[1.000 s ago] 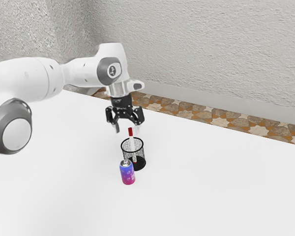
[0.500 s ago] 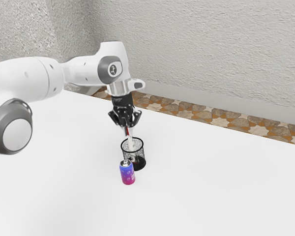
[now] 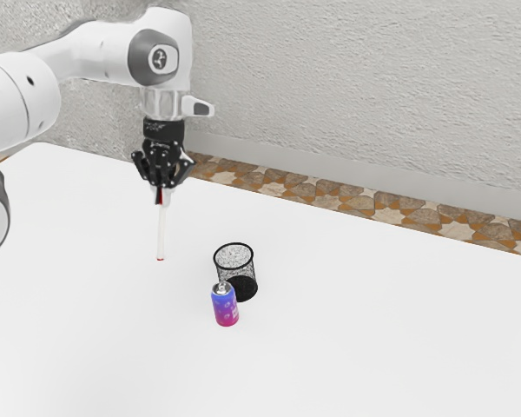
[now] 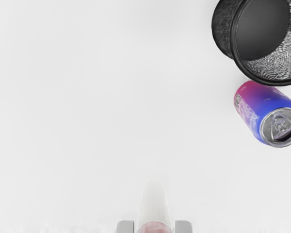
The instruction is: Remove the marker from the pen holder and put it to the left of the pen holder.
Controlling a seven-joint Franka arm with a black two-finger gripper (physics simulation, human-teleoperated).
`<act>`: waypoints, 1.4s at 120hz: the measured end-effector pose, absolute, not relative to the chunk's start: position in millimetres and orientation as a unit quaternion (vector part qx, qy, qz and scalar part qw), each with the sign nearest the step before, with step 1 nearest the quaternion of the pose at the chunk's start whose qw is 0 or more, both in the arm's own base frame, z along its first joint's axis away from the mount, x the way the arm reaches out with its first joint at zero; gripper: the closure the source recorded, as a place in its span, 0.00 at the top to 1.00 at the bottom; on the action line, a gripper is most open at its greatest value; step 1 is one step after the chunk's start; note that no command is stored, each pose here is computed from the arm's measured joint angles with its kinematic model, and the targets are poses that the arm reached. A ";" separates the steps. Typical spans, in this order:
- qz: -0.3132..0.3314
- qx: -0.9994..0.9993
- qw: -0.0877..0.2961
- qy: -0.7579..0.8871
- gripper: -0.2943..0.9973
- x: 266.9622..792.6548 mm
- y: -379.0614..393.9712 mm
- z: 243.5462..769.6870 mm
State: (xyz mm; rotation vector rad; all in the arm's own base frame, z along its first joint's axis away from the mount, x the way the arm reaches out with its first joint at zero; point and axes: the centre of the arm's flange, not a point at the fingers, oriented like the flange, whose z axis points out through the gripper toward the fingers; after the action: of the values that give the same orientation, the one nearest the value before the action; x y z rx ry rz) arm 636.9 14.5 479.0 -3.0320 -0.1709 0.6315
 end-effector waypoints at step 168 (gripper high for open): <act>0.108 -0.990 0.019 -0.087 0.76 576.5 3.6 579.9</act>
State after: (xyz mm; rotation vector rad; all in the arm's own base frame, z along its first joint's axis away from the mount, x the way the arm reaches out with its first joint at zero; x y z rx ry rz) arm 576.5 3.6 579.9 -3.0736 -0.2693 0.3343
